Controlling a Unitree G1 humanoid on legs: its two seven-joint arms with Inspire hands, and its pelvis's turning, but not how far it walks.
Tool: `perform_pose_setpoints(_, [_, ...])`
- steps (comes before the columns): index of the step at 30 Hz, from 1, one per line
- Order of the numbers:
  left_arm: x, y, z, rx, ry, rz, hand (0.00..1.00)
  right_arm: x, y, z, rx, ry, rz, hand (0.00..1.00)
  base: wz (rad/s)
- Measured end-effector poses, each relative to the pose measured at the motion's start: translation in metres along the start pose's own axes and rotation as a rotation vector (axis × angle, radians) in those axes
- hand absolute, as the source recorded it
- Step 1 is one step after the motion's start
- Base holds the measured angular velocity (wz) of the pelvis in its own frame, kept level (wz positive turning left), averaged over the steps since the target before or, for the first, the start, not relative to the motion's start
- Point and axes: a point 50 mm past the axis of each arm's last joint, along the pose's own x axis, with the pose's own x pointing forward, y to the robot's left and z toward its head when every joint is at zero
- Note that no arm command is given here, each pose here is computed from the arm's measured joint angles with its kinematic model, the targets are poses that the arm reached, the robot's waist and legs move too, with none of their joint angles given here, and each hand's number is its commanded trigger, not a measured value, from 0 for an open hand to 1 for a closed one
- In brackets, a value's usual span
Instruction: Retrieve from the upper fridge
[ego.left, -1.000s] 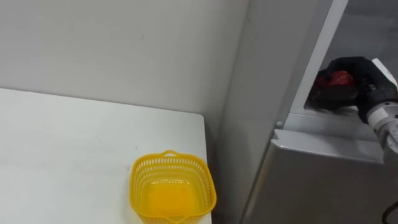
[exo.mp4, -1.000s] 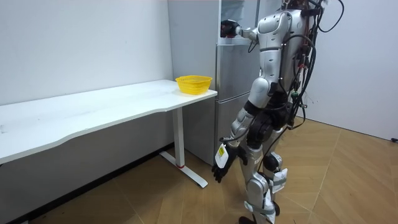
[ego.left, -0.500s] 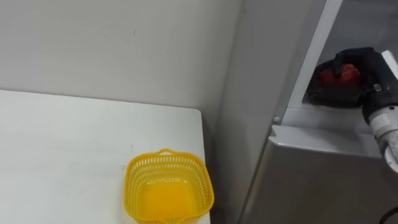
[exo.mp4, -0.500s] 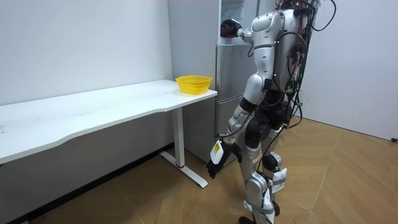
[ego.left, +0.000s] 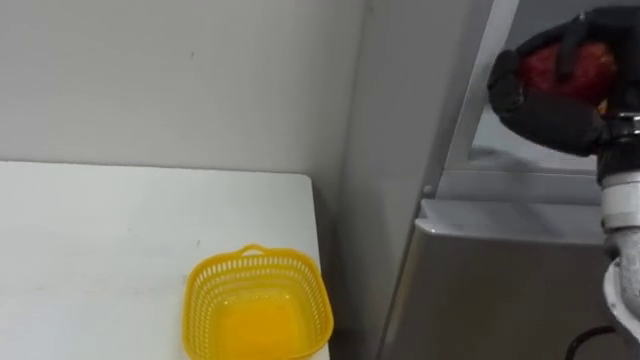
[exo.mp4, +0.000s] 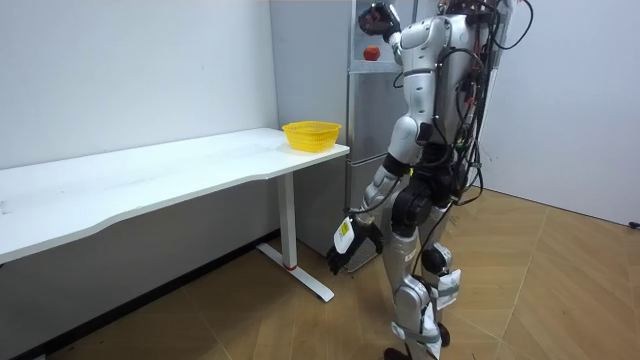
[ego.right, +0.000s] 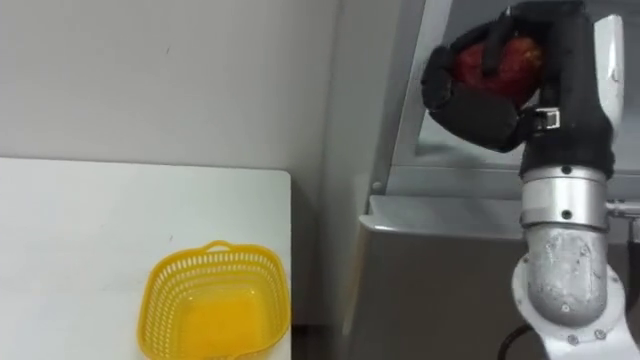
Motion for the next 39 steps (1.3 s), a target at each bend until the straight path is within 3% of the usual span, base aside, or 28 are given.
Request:
perform_pose_setpoints(8, [0.001, 0.0, 0.002, -0.02, -0.01, -0.007, 0.0, -0.008, 0.009, 0.037, -0.034, -0.22, -0.044, 1.0, 0.02])
perform_pose_setpoints(15, [0.002, -0.001, 0.001, -0.011, 0.002, -0.025, 0.0, -0.019, 0.028, 0.064, 0.001, -0.347, 0.111, 1.0, 0.0])
perform_pose_setpoints(25, [0.004, 0.001, 0.0, 0.021, 0.006, -0.041, 0.0, -0.021, 0.041, 0.063, 0.0, -0.37, 0.23, 1.0, 0.01])
perform_pose_setpoints(39, [0.004, 0.003, -0.004, 0.071, 0.012, -0.073, 0.0, -0.016, 0.086, 0.014, -0.119, -0.196, 0.51, 1.0, 0.04])
